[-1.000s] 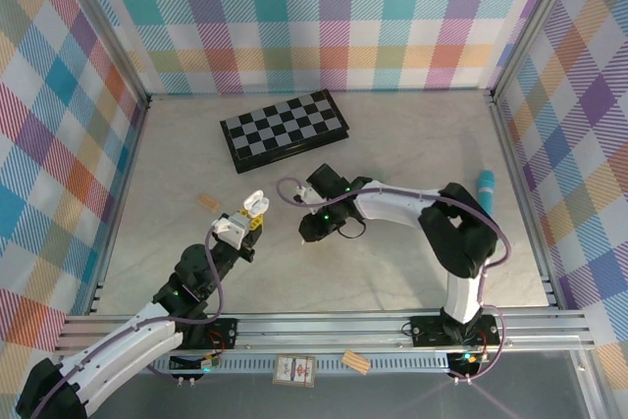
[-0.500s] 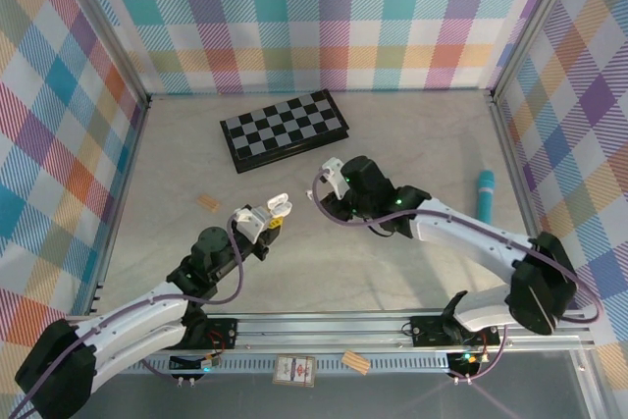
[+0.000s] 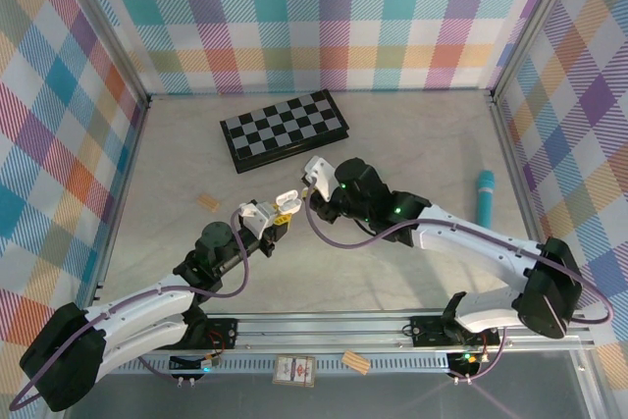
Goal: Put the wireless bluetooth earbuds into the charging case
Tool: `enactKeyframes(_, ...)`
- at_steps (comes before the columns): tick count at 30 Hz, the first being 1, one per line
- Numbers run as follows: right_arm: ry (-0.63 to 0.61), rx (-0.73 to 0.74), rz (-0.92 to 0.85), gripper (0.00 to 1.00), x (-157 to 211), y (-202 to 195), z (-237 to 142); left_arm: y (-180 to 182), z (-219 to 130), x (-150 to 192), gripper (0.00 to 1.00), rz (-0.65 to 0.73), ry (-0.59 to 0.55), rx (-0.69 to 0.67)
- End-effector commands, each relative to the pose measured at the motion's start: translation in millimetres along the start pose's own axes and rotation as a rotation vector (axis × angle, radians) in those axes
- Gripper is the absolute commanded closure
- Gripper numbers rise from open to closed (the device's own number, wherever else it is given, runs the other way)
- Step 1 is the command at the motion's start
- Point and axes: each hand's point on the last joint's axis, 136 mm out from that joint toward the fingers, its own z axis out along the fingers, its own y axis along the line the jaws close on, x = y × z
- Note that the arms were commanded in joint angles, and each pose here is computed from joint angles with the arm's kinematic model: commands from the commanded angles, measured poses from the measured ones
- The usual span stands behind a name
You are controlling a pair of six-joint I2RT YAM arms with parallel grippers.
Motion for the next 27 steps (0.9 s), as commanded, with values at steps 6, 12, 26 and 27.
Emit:
enactKeyframes(6, -0.083, -0.086, -0.054, 0.77, -31.7, 22.5, 10.8, -7.5, 1.1, -31.4, 0.89, -0.007, -0.095, 0.037)
enactKeyframes(12, -0.076, -0.107, -0.06, 0.77, -30.4, 31.6, 19.4, -5.2, 1.4, -33.5, 0.9, -0.026, -0.106, 0.027)
enactKeyframes(26, -0.056, -0.137, -0.059, 0.78, -23.6, 40.5, 25.9, -6.8, 0.3, -38.7, 0.89, -0.043, -0.121, 0.037)
enactKeyframes(27, -0.057, -0.145, -0.058, 0.77, -23.4, 41.9, 25.0, -5.8, 0.4, -39.4, 0.9, -0.046, -0.122, 0.031)
